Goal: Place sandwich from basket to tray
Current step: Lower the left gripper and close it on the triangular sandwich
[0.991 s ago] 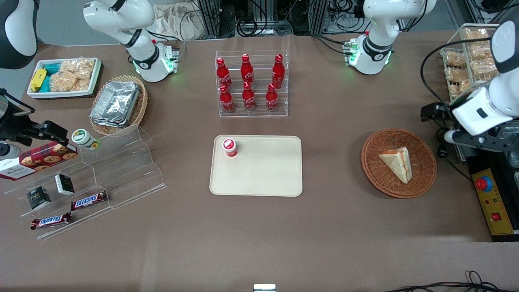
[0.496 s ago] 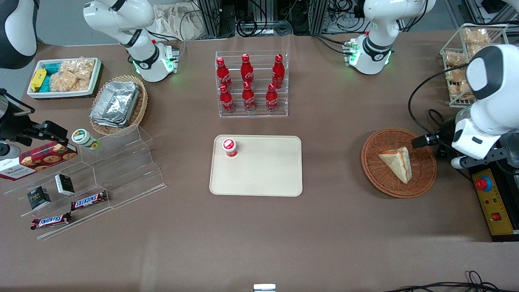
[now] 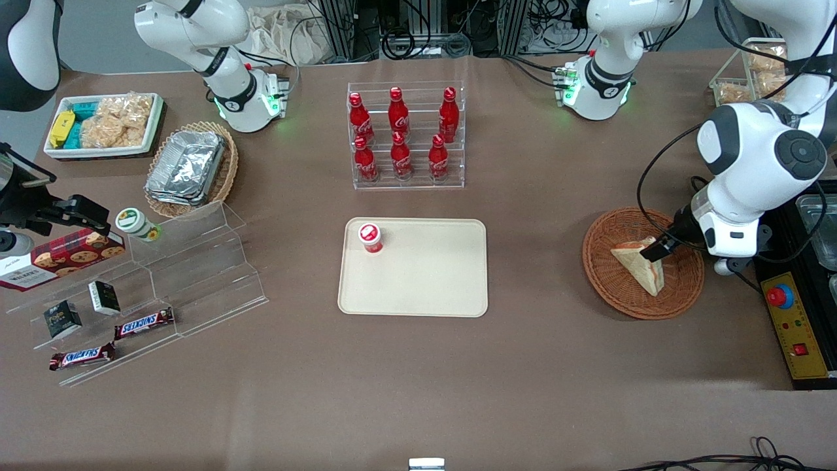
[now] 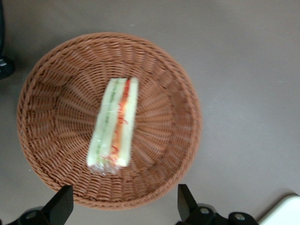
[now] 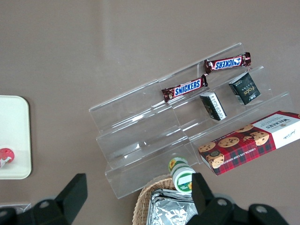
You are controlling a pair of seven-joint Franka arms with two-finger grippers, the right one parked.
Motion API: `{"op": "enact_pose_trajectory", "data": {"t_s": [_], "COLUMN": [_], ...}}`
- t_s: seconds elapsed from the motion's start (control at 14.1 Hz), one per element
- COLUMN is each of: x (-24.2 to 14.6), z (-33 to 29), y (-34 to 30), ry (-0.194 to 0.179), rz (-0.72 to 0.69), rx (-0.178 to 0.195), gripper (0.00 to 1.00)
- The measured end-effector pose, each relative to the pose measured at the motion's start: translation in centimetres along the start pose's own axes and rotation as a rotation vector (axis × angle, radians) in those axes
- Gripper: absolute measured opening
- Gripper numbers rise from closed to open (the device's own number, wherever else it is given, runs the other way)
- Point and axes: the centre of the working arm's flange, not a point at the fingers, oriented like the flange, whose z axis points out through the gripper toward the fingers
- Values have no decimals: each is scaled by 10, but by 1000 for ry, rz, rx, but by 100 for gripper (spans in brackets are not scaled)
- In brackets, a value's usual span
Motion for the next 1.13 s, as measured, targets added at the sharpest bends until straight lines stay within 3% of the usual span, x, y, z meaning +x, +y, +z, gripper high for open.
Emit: {"op": "enact_pose_trajectory", "data": {"t_s": [0.35,0.92,0.99,1.13], "x": [8,14,14,14], "z": [47,101,103,108], "y": [-12,-18,-17,-17], "ry": [17,-18,-16,-7], "rz": [-27,-45,-45,-45], "rx": [-18,-9,-12,-21], "gripper": [100,100,93,68]}}
